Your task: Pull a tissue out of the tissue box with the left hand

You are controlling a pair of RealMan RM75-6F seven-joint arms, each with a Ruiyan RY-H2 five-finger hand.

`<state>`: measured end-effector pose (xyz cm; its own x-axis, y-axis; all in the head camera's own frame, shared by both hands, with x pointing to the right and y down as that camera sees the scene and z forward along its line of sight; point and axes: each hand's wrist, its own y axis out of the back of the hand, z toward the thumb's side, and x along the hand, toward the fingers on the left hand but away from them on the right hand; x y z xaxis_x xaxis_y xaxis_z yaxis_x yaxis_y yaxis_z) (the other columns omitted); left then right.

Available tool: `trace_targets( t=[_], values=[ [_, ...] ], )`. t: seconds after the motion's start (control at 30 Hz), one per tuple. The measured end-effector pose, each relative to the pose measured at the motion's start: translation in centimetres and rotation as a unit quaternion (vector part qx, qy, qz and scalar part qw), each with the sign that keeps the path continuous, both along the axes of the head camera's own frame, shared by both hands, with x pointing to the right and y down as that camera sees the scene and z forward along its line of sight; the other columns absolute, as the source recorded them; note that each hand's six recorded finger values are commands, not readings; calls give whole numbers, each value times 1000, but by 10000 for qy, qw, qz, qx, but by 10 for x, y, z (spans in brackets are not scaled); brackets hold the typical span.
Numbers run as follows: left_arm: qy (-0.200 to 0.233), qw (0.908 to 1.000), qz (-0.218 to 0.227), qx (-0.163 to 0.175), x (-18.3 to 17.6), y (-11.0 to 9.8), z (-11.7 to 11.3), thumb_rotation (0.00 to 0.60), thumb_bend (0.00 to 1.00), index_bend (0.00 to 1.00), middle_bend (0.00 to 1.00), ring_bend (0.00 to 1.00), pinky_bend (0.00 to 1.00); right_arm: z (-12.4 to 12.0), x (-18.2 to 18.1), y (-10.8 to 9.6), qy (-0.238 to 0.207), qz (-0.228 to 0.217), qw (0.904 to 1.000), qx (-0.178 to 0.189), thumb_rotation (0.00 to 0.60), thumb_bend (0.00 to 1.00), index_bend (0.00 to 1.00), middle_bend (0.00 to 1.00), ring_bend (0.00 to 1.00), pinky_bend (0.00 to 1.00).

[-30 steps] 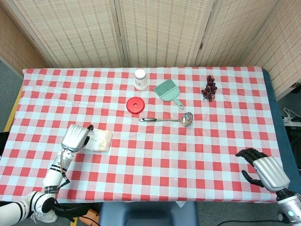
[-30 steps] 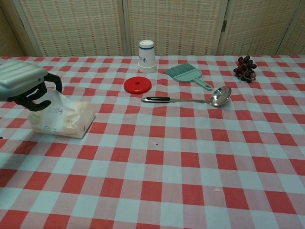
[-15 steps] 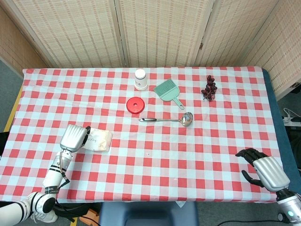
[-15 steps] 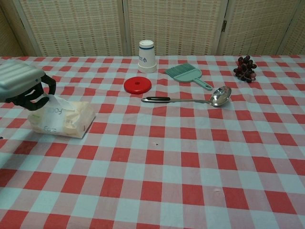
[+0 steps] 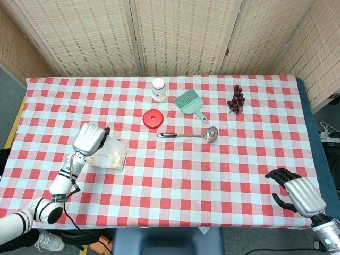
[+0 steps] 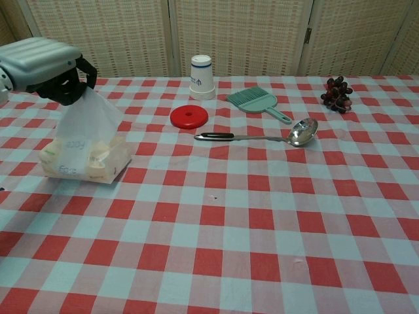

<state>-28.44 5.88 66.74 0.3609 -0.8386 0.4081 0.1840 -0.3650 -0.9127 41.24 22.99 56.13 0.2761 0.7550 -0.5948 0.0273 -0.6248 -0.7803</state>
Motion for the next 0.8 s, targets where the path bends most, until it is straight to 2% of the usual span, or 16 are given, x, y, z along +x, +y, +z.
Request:
trace_targets(
  t=[0.13, 0.33, 0.63, 0.8],
  values=[
    [-118, 9997, 208, 75, 15, -30, 3, 600, 605, 608, 927, 857, 1000, 3, -1, 1, 37, -51, 10000, -62, 600, 346, 283, 271, 189, 402],
    [-301, 9984, 379, 300, 39, -61, 17, 600, 606, 607, 923, 856, 1000, 7, -3, 2, 95, -127, 9997, -174, 600, 346, 283, 271, 189, 402],
    [-384, 9964, 398, 648, 74, -82, 37, 600, 606, 607, 922, 856, 1000, 4, -1, 1, 3, -73, 9998, -166, 600, 346, 284, 271, 189, 403],
    [-352, 9941, 402, 942, 83, -85, 34, 600, 605, 607, 922, 856, 1000, 4, -1, 1, 10, -80, 9998, -188, 600, 346, 284, 271, 189, 404]
  ],
)
